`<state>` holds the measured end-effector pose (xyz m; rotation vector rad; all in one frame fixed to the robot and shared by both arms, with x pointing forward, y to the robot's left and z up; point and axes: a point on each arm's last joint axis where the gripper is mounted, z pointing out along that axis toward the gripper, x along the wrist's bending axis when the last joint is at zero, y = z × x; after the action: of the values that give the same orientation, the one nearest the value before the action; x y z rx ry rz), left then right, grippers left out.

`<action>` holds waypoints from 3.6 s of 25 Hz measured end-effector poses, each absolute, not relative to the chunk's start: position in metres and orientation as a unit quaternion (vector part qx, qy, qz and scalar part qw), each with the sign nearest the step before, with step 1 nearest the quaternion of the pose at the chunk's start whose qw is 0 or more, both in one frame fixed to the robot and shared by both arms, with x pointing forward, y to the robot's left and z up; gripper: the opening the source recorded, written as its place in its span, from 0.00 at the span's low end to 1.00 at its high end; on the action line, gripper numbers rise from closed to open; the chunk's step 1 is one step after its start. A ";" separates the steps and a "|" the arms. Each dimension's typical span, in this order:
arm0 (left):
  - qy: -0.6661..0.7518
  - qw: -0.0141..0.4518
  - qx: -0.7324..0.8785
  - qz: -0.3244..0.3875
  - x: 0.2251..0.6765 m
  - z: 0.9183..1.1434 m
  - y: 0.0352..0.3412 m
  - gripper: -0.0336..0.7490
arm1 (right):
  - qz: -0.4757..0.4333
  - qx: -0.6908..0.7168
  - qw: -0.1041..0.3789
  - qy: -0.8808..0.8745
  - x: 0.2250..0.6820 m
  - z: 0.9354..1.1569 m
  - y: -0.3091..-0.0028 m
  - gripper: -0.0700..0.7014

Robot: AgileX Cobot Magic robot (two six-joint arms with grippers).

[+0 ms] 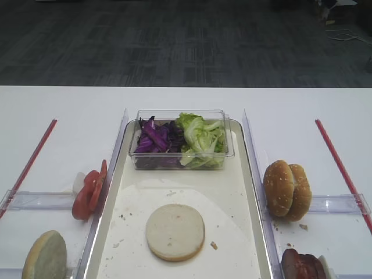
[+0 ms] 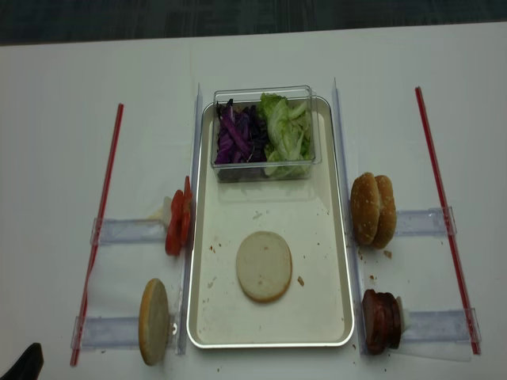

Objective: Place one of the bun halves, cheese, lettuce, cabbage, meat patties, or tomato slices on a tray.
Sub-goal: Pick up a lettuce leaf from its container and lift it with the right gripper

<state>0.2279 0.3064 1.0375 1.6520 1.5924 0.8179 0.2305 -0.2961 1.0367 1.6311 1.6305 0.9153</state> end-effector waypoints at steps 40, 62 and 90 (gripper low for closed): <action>0.613 0.346 0.636 0.315 0.228 1.037 0.306 0.65 | 0.278 0.652 0.220 0.670 0.364 1.119 -0.290 0.99; 0.613 0.346 0.636 0.315 0.228 1.037 0.306 0.65 | 0.169 0.698 0.074 0.692 0.491 1.056 -0.286 0.99; 0.613 0.346 0.636 0.315 0.228 1.037 0.306 0.65 | 0.196 0.593 0.020 0.780 0.613 1.039 -0.116 0.99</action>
<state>0.2279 0.3064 1.0375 1.6520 1.5924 0.8179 0.6128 -0.1158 1.0388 1.8408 2.4210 0.6086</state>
